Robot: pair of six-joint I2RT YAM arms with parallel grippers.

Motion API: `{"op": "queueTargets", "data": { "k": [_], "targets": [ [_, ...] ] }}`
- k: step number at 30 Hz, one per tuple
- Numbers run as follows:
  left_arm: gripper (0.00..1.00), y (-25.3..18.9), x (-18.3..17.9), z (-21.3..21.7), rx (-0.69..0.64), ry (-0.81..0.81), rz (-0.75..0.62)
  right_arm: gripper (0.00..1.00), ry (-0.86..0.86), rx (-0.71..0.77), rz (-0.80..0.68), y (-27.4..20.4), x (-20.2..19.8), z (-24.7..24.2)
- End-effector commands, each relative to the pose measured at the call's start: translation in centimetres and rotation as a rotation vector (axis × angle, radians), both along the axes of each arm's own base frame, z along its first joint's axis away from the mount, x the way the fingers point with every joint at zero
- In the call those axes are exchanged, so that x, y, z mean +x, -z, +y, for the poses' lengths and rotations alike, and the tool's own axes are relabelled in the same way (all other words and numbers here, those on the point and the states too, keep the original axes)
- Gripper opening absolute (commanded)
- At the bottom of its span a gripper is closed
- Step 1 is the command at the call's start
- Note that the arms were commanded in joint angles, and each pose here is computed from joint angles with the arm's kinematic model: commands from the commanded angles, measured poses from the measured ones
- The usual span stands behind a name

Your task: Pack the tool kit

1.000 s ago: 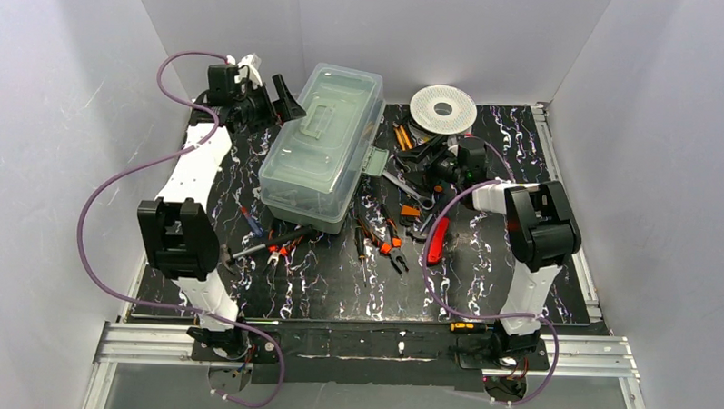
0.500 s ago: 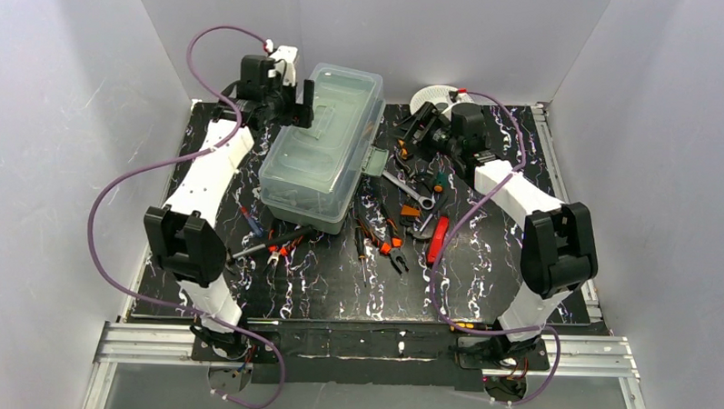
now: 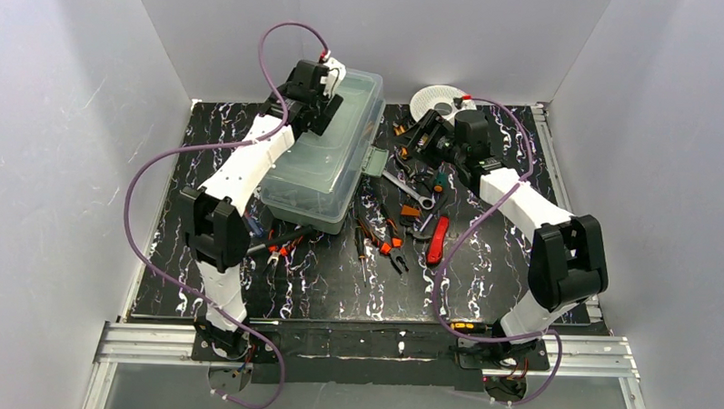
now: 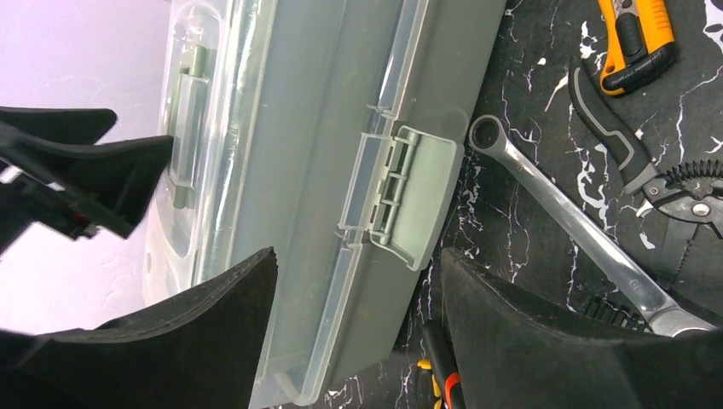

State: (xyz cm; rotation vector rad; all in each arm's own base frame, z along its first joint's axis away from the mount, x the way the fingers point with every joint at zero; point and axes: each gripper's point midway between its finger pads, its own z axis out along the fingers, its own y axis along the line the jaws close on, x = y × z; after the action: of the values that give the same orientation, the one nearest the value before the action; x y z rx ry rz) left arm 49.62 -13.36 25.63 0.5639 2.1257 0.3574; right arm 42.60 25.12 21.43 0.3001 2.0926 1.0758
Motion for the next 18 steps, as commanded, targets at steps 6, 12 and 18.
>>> {"op": "queueTargets", "data": {
  "k": [6,12,18],
  "targets": [
    [0.65,1.3,-0.3,4.1,0.416,-0.079,0.001,0.78,0.014,0.020,-0.093,-3.2,-0.4,-0.8],
    [0.39,-0.2,-0.1,4.7,0.489,-0.122,-0.045,0.78,0.016,0.020,-0.098,-3.4,-0.4,-1.0],
    [0.26,-3.8,0.9,4.4,0.539,-0.167,-0.174,0.78,0.002,0.037,-0.091,-3.5,-0.5,-0.9]
  ]
}}
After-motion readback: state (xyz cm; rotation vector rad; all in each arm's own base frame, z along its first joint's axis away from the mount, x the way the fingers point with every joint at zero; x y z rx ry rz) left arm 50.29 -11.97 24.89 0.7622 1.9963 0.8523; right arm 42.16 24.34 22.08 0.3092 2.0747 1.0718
